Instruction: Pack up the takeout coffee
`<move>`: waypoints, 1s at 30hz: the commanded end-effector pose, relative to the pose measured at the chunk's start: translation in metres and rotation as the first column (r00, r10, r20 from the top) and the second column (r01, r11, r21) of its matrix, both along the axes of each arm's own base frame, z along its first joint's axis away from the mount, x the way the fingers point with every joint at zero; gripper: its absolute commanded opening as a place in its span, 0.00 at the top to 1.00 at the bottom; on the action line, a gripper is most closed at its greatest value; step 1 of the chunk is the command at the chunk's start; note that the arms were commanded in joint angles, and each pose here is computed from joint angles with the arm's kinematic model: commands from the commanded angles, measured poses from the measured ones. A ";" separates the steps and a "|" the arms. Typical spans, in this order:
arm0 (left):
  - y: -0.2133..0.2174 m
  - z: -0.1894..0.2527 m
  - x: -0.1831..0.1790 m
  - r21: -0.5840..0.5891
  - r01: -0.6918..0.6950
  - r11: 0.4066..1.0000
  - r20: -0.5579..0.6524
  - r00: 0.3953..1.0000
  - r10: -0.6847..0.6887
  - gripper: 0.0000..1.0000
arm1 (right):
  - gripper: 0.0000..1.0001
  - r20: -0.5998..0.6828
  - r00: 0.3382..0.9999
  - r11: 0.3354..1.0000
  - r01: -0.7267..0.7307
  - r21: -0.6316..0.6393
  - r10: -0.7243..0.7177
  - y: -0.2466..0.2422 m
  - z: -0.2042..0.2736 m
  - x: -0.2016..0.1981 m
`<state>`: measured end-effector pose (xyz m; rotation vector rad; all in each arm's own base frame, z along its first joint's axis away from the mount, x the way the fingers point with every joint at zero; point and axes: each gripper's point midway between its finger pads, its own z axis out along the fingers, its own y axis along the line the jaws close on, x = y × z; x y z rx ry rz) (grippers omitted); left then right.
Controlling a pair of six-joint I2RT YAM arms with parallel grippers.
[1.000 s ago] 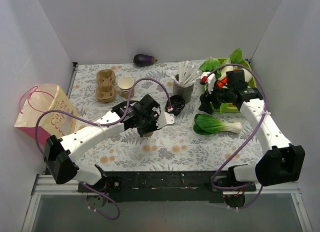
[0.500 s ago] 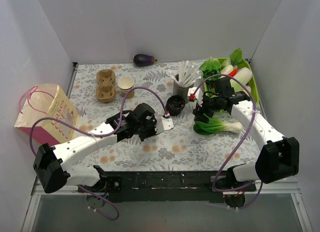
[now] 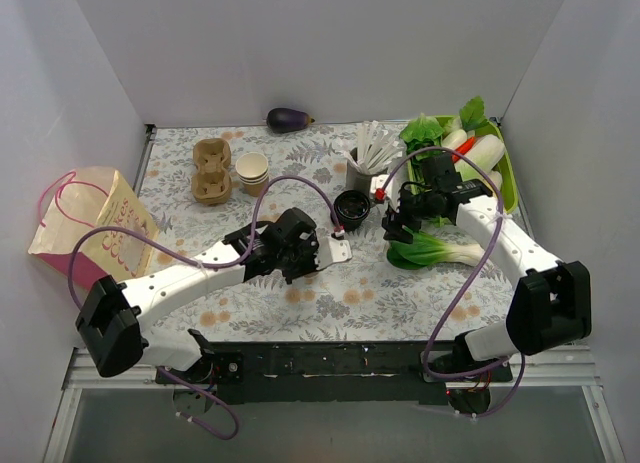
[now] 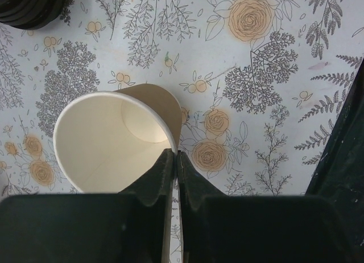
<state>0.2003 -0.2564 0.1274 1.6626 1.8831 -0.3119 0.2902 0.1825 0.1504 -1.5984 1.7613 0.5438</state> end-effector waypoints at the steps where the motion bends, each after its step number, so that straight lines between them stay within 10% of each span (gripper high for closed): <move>1: -0.001 0.000 -0.004 0.012 0.025 1.000 -0.017 1.000 -0.025 1.00 | 0.28 0.056 0.996 0.996 -0.069 0.050 0.067 0.017 0.011 0.013; 7: 0.002 -0.006 -0.007 0.032 0.026 0.999 -0.038 0.999 -0.025 0.95 | 0.28 0.166 0.974 0.987 -0.158 0.016 0.153 0.031 0.010 0.027; 12: 0.000 0.001 -0.006 0.020 0.012 1.000 -0.039 0.999 -0.011 0.45 | 0.28 0.229 0.946 0.973 -0.231 -0.018 0.229 0.045 0.009 0.033; 14: -0.004 0.013 -0.006 -0.011 0.010 1.000 -0.035 0.999 -0.011 0.39 | 0.29 0.246 0.937 0.968 -0.249 -0.030 0.248 0.049 0.008 0.038; 21: -0.005 0.113 0.019 -0.270 -0.159 0.950 0.113 0.974 0.195 0.31 | 0.34 0.257 0.917 0.952 -0.302 -0.052 0.305 0.072 0.005 0.048; 30: 0.015 0.170 0.044 -0.422 -0.405 0.811 -0.061 0.905 0.420 0.24 | 0.48 0.191 0.905 0.923 -0.361 -0.132 0.381 0.079 -0.014 0.053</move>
